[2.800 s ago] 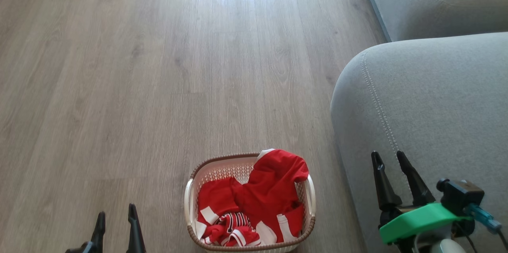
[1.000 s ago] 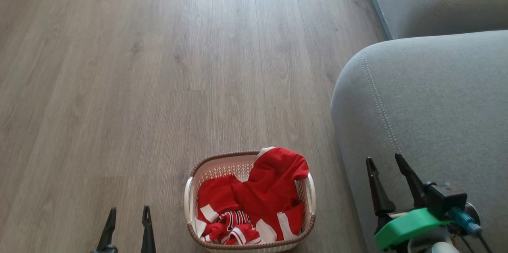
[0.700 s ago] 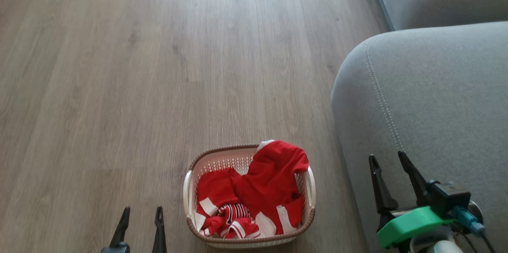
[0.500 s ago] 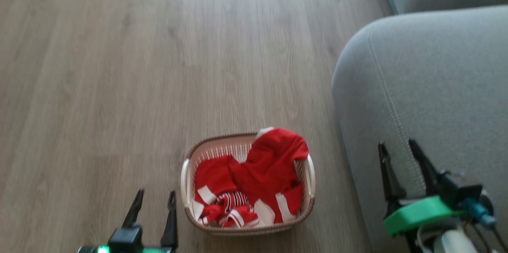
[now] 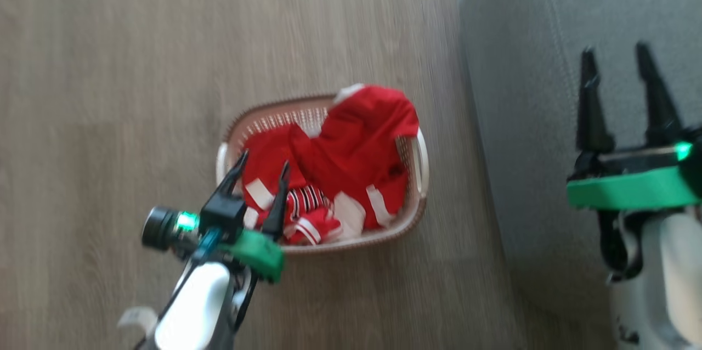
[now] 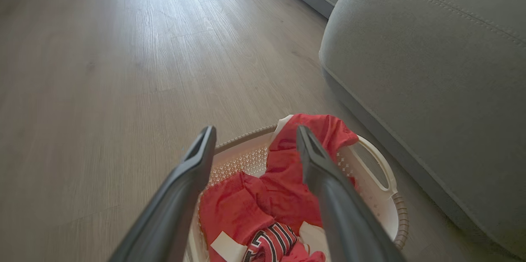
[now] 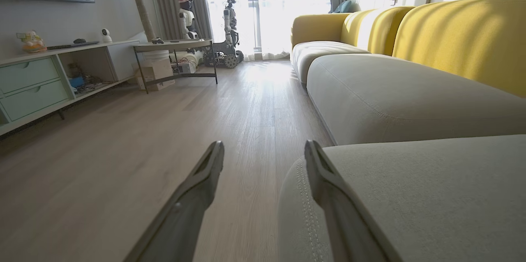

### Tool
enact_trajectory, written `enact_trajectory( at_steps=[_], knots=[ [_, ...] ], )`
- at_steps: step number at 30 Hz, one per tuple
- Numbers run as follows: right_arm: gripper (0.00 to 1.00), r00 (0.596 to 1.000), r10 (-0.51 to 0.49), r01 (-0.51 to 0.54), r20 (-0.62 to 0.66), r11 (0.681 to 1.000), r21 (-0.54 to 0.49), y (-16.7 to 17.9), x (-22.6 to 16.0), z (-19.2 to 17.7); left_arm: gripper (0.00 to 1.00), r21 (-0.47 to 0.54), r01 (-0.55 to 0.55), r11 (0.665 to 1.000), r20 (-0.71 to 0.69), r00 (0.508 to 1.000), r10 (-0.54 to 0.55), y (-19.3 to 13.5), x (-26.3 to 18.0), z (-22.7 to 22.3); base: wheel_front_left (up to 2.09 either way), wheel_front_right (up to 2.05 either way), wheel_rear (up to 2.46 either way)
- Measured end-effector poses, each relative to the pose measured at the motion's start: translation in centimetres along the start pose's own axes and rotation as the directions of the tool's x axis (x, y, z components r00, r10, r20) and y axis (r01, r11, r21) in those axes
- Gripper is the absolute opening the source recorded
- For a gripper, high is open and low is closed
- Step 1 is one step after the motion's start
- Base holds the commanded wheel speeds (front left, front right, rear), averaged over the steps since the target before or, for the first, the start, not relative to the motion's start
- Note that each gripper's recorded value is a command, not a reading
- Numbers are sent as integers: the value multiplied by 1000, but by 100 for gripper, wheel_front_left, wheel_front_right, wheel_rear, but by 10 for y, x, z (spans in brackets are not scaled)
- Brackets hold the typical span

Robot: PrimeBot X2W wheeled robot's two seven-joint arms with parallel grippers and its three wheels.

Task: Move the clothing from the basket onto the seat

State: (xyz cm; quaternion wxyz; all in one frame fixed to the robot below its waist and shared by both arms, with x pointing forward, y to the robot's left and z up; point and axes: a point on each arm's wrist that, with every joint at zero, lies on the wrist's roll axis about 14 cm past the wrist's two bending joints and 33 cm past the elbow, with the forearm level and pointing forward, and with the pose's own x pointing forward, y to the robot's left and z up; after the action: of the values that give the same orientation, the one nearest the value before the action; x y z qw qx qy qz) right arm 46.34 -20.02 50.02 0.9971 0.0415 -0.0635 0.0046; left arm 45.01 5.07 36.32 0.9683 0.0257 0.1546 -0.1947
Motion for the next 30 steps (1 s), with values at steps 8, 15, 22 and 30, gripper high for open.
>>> enact_trajectory(
  at_steps=[8,15,22,30],
  knots=[
    [100,999,-48,48,9,998,-41,-23,32,-21,100,14,155,988,-98,983,-153,-28,62,-38,0,0,0],
    [100,998,-64,65,13,996,-61,-36,55,-46,100,7,267,964,-205,944,-260,-52,103,-89,0,0,0],
    [100,998,-70,70,-4,996,-62,-44,59,-65,100,-10,369,929,-335,875,-351,-79,114,-149,0,0,0],
    [100,997,-79,77,-22,993,-90,-54,60,-80,100,-20,409,912,-388,838,-384,-92,140,-182,0,0,0]
  ],
)
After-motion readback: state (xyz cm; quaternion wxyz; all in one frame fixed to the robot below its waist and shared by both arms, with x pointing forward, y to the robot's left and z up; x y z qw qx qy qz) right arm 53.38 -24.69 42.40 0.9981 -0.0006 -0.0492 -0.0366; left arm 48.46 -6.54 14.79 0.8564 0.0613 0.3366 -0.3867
